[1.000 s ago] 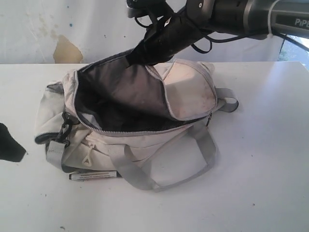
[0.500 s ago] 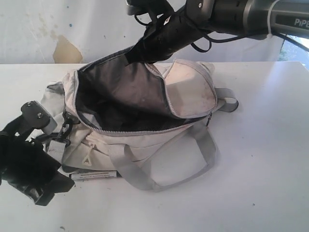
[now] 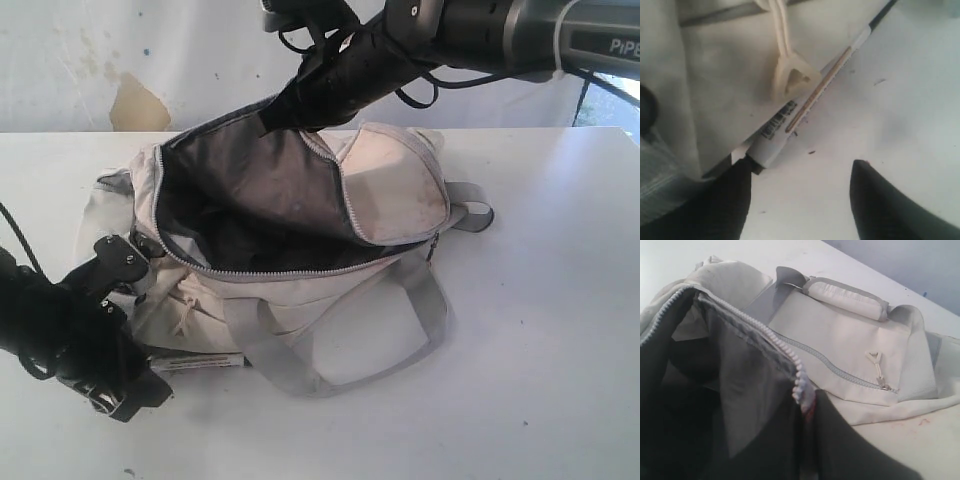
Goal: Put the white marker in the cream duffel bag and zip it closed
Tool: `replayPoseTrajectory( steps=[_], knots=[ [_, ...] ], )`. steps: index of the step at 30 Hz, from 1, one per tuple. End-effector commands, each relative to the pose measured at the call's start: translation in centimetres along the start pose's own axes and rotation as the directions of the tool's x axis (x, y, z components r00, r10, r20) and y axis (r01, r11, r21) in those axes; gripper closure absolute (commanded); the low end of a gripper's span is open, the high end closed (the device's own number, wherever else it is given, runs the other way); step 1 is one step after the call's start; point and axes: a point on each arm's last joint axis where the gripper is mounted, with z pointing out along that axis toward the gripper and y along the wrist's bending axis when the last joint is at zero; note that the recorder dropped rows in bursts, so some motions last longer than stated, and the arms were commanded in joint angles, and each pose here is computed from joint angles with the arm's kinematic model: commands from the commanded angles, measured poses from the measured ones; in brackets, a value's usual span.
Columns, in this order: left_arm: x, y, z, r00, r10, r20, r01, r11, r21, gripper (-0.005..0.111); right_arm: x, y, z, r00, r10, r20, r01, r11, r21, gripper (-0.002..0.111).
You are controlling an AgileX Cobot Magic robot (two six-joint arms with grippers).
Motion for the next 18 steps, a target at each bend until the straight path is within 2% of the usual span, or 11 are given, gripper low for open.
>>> replayPoseTrajectory(
  steps=[1,3,9,14,18],
  knots=[
    [-0.8,0.0,0.4,0.997,0.015,0.074,-0.016,1.000,0.018,0.045,-0.4,-0.5,-0.5,0.999,-0.005,0.034,0.004,1.000,0.025,0.108],
    [-0.9,0.0,0.4,0.995,0.048,0.090,-0.050,0.999,0.015,0.045,-0.4,-0.5,-0.5,0.999,-0.005,0.032,0.004,1.000,0.024,0.108],
    [-1.2,-0.6,-0.3,0.991,0.062,0.115,-0.067,0.997,0.040,0.045,-0.4,-0.5,-0.5,0.999,-0.005,0.032,0.004,1.000,0.024,0.108],
    [-1.5,-0.2,-0.8,0.980,0.148,0.134,-0.146,0.989,-0.029,0.049,-0.4,-0.5,-0.5,0.999,-0.005,0.035,0.004,1.000,0.025,0.108],
    [-1.9,0.1,-0.7,0.978,0.110,0.178,-0.101,0.993,-0.057,0.049,-0.4,-0.5,-0.5,0.999,-0.005,0.035,0.004,1.000,0.025,0.108]
  ],
)
